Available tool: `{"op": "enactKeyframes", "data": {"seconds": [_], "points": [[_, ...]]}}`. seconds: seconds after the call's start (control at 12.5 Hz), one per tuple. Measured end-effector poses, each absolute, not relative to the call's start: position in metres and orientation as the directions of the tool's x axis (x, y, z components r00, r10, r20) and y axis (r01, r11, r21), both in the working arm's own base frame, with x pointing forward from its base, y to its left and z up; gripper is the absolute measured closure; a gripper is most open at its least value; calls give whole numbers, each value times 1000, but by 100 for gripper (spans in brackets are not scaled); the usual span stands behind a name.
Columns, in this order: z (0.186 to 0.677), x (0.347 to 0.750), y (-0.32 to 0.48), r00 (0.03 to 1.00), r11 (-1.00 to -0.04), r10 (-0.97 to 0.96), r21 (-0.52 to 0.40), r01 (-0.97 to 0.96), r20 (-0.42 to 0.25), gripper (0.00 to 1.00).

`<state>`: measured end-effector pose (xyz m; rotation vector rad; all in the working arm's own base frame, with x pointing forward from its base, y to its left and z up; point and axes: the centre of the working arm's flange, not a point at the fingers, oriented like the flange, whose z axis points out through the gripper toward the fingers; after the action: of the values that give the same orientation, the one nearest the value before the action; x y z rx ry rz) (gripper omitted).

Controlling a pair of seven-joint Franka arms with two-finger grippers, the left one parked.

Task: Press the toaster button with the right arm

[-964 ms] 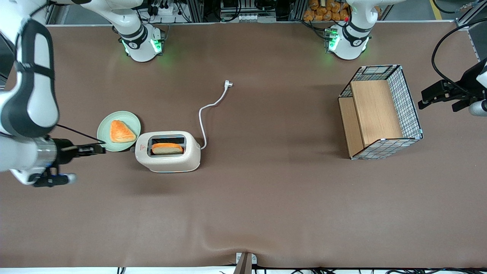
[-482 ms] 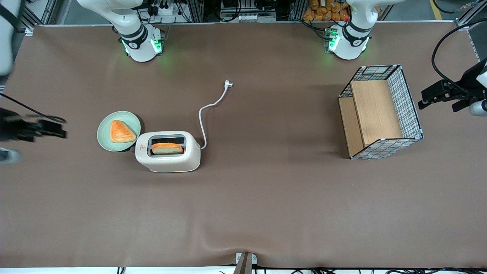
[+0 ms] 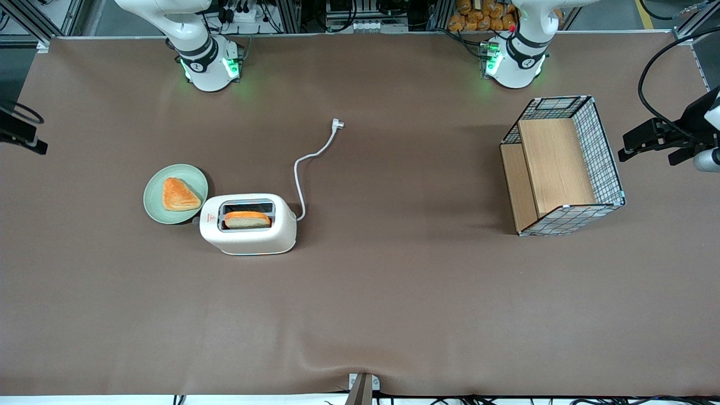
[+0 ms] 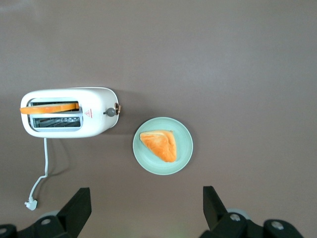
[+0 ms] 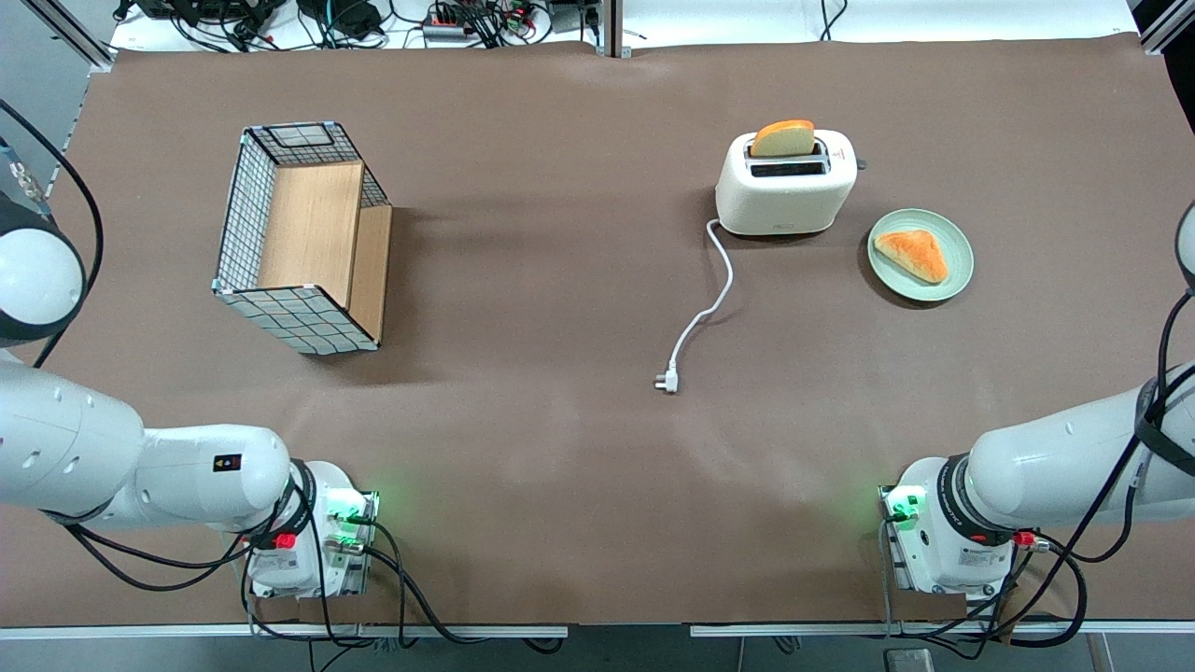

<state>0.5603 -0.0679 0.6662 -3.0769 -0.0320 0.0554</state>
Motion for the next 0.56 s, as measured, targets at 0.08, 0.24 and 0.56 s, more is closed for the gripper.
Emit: {"op": "enactKeyframes", "data": {"seconds": [0.08, 0.24, 0.56], "points": [[667, 557, -69, 999, -998, 20, -65, 18, -36, 0], [672, 552, -66, 999, -998, 26, -65, 24, -28, 0], [679, 545, -65, 1000, -999, 16, -53, 15, -25, 0]]}}
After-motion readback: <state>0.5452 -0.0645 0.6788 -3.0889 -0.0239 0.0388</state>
